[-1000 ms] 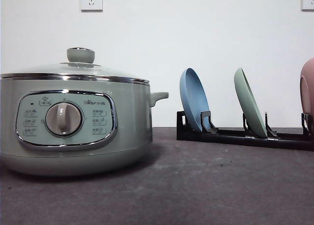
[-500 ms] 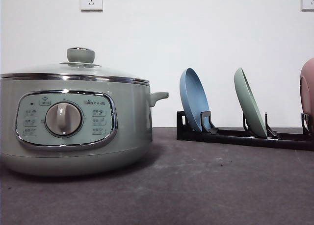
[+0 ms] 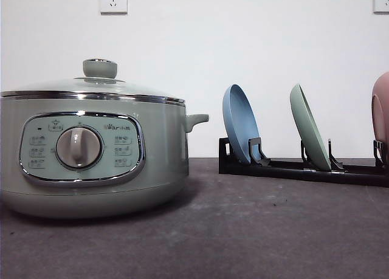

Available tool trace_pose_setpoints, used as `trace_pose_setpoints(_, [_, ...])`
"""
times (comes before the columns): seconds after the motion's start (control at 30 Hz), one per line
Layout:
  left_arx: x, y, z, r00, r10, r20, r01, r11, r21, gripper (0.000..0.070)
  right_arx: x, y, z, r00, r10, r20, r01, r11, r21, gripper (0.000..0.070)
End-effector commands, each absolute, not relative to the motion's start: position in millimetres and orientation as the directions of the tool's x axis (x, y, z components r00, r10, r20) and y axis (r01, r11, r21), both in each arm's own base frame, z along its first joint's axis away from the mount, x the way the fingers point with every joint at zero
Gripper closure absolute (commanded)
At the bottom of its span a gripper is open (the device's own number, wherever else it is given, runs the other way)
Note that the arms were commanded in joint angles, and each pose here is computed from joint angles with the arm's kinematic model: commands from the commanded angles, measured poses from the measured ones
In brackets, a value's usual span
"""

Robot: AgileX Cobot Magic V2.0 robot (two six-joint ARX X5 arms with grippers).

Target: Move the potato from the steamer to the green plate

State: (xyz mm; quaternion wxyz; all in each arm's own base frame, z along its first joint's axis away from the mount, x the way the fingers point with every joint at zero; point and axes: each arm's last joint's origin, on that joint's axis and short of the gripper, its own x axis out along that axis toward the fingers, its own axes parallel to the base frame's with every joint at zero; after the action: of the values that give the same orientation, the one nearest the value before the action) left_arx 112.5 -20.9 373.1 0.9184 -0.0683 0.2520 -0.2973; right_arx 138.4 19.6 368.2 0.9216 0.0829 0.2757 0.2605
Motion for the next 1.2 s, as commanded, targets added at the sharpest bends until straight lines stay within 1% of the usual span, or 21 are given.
trace_pose_setpoints(0.0, [112,-21,380,0.701,-0.588,-0.404,0.53,0.808,-0.257,0.0065,146,20,376,0.726,0.527,-0.442,-0.411,0.847,0.336,0.0204])
trace_pose_setpoints(0.27, [112,-21,379,0.701,-0.588,-0.404,0.53,0.808,-0.257,0.0065,192,22,394,0.729,0.525,-0.44,-0.379,0.844,0.379,0.0204])
trace_pose_setpoints(0.4, [112,-21,379,0.701,-0.588,-0.404,0.53,0.808,-0.257,0.0065,225,23,404,0.728,0.511,-0.457,-0.358,0.852,0.382,0.0205])
trace_pose_setpoints(0.6, [112,-21,379,0.701,-0.588,-0.404,0.53,0.808,-0.257,0.0065,277,24,407,0.715,0.5,-0.488,-0.326,0.856,0.401,0.0205])
trace_pose_setpoints(0.87, [112,-21,379,0.701,-0.588,-0.404,0.53,0.808,-0.257,0.0065,340,27,391,0.702,0.468,-0.537,-0.278,0.874,0.398,0.0205])
trace_pose_setpoints(1.0, [112,-21,379,0.701,-0.588,-0.404,0.53,0.808,-0.257,0.0065,364,28,377,0.707,0.44,-0.554,-0.25,0.888,0.386,0.0205])
trace_pose_setpoints(1.17, [112,-21,379,0.701,-0.588,-0.404,0.53,0.808,-0.257,0.0065,387,30,354,0.699,0.432,-0.57,-0.233,0.891,0.389,0.0206])
